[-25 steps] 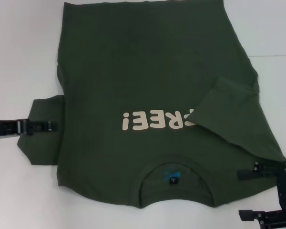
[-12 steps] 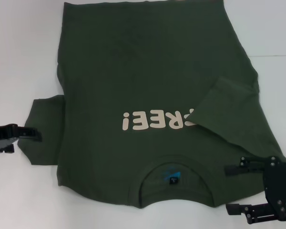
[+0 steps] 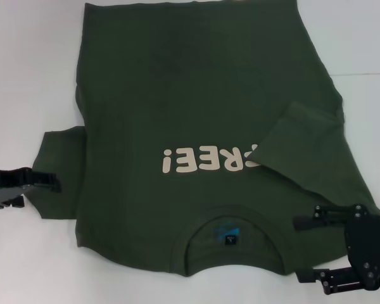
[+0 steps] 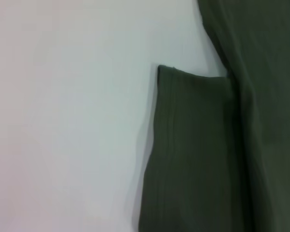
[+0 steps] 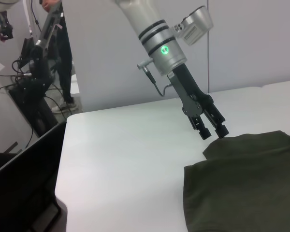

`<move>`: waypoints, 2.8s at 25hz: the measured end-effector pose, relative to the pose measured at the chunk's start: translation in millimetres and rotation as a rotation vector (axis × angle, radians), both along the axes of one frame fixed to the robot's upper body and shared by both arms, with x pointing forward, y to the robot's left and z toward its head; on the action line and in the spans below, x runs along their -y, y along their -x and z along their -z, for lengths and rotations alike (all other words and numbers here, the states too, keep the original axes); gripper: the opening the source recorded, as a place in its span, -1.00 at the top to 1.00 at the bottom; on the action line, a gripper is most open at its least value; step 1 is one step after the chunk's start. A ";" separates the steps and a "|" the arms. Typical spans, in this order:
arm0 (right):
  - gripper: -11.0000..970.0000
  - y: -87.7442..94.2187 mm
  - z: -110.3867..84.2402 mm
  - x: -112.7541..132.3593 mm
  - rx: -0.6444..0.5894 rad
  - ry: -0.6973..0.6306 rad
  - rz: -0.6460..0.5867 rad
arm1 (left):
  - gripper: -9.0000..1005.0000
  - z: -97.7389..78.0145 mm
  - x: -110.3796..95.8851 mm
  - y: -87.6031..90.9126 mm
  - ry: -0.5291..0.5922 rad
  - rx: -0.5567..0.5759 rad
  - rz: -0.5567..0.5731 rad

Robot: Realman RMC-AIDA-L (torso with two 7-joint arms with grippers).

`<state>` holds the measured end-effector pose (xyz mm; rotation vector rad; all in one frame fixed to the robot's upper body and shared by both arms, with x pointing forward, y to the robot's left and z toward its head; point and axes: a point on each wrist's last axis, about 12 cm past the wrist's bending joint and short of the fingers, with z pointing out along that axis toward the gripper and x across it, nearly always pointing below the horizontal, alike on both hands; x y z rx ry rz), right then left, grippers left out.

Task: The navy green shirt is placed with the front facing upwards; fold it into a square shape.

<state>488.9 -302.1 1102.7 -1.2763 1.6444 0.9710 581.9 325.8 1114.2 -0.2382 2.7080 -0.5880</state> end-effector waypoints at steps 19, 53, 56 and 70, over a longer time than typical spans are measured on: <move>-0.73 -6.0 -0.5 -2.8 0.005 0.014 0.004 | -0.80 7.4 11.9 -11.5 -0.018 -0.005 0.017; -0.72 -13.6 -0.2 -6.2 -0.003 0.039 0.022 | -0.80 9.6 11.5 -13.6 -0.062 -0.019 0.011; -0.72 -13.6 -0.2 -6.2 -0.003 0.039 0.022 | -0.80 11.6 12.7 -14.2 -0.062 -0.020 0.010; -0.72 -14.7 0.2 -5.8 -0.013 0.041 0.036 | -0.64 9.6 21.8 -20.3 -0.093 0.002 0.047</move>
